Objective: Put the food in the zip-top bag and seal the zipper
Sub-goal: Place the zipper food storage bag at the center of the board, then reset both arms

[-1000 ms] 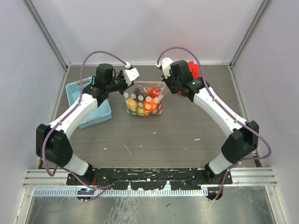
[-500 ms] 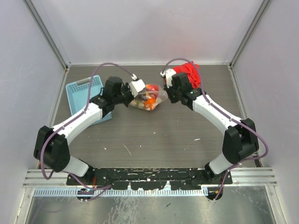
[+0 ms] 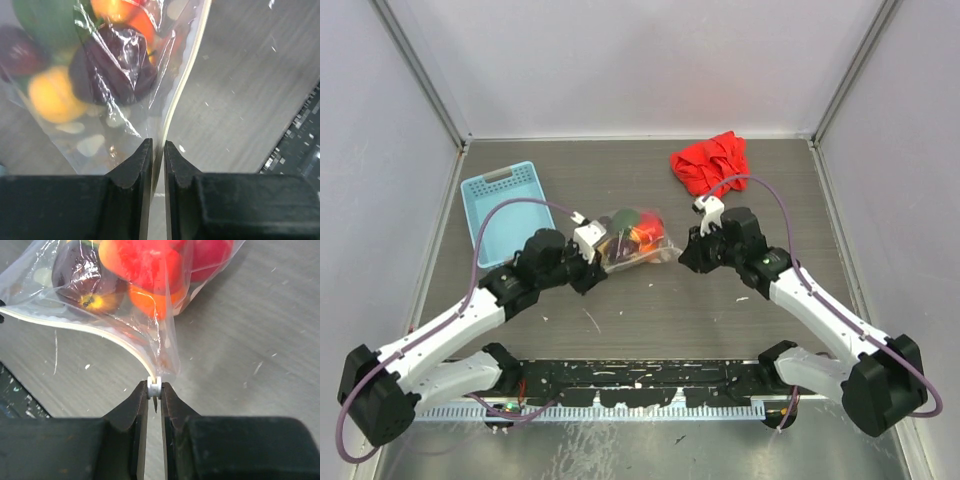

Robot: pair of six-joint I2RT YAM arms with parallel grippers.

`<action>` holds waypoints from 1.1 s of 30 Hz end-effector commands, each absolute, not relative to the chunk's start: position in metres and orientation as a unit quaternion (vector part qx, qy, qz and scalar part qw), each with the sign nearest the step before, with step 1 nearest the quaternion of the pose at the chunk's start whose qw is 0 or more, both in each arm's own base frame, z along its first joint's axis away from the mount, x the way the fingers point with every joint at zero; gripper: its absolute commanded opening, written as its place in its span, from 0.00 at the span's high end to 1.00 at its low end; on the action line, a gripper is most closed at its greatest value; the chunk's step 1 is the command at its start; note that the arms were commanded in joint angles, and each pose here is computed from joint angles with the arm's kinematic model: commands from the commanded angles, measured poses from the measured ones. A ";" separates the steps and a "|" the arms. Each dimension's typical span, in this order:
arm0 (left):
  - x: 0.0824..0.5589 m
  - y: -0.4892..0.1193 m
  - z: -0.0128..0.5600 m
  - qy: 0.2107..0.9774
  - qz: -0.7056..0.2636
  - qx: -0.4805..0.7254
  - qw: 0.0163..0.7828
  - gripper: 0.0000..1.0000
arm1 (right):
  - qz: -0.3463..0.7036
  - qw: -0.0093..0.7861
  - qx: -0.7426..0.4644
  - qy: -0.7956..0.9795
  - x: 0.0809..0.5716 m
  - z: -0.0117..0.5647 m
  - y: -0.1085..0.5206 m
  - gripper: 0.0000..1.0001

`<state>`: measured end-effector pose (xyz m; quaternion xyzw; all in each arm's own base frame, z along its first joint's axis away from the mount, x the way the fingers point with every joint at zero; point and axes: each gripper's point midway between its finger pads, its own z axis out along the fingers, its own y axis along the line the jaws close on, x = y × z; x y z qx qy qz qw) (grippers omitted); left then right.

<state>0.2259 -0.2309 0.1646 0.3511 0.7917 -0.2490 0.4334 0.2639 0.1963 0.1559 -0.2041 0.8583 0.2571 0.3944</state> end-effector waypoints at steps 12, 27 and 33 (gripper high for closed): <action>0.173 -0.206 0.198 0.800 -0.366 0.152 0.449 0.41 | 0.313 0.429 -0.156 0.833 0.217 0.165 0.183 0.51; 0.241 -0.126 0.243 0.831 -0.247 -0.005 0.498 0.02 | 0.118 0.542 0.023 0.831 0.297 0.217 0.094 0.00; 0.232 -0.072 0.274 0.819 -0.169 -0.055 0.546 0.02 | 0.042 0.577 0.141 0.803 0.286 0.245 0.025 0.00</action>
